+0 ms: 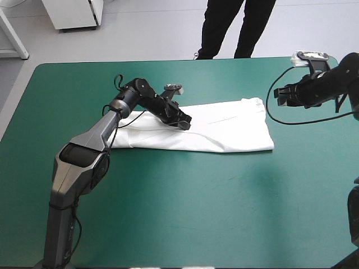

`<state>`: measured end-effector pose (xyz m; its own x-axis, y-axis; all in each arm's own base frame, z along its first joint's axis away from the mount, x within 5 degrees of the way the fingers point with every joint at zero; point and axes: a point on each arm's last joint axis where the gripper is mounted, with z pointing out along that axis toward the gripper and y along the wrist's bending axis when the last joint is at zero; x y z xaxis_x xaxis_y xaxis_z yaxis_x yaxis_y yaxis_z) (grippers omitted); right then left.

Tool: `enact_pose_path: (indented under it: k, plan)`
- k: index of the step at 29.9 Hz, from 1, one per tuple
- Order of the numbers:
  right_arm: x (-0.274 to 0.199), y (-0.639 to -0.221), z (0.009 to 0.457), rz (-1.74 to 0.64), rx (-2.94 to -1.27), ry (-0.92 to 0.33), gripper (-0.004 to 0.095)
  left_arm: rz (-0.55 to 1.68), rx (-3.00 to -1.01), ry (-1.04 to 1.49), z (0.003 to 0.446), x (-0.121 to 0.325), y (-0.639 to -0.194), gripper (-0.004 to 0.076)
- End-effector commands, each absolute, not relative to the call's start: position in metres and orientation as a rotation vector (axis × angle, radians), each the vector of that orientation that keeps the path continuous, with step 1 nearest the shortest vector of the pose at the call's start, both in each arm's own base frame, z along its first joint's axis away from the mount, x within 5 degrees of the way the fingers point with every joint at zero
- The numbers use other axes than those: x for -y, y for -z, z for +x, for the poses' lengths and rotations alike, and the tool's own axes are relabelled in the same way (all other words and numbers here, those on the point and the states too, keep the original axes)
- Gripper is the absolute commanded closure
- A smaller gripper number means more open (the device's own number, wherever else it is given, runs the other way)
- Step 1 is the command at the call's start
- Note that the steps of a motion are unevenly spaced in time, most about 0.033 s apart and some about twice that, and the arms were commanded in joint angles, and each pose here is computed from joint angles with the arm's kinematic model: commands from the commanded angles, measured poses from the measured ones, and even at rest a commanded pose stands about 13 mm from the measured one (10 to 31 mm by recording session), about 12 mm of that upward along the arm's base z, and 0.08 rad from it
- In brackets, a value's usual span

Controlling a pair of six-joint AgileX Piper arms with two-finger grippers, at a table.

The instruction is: Fold the cloth

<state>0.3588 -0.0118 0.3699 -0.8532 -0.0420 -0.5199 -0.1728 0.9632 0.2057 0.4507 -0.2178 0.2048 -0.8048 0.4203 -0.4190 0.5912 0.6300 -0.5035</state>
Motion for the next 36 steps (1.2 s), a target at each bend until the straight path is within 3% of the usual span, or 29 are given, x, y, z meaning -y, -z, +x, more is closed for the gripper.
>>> enact_pose_path:
  k: [1, 12, 36]
  plan:
    - [0.013, -0.365, 0.371, -0.14, -2.553, -0.353, 0.0367, 0.818, -2.482, 0.981, 0.445, 0.222, -0.249, 0.0733]
    - [0.005, -0.27, 0.419, -0.138, -2.745, -0.662, 0.0368, 0.857, -2.515, 0.968, 0.442, 0.22, -0.247, 0.0733]
    - [-0.018, -0.208, 0.447, -0.131, -2.795, -0.889, 0.0369, 0.828, -2.637, 0.937, 0.449, 0.219, -0.21, 0.0733]
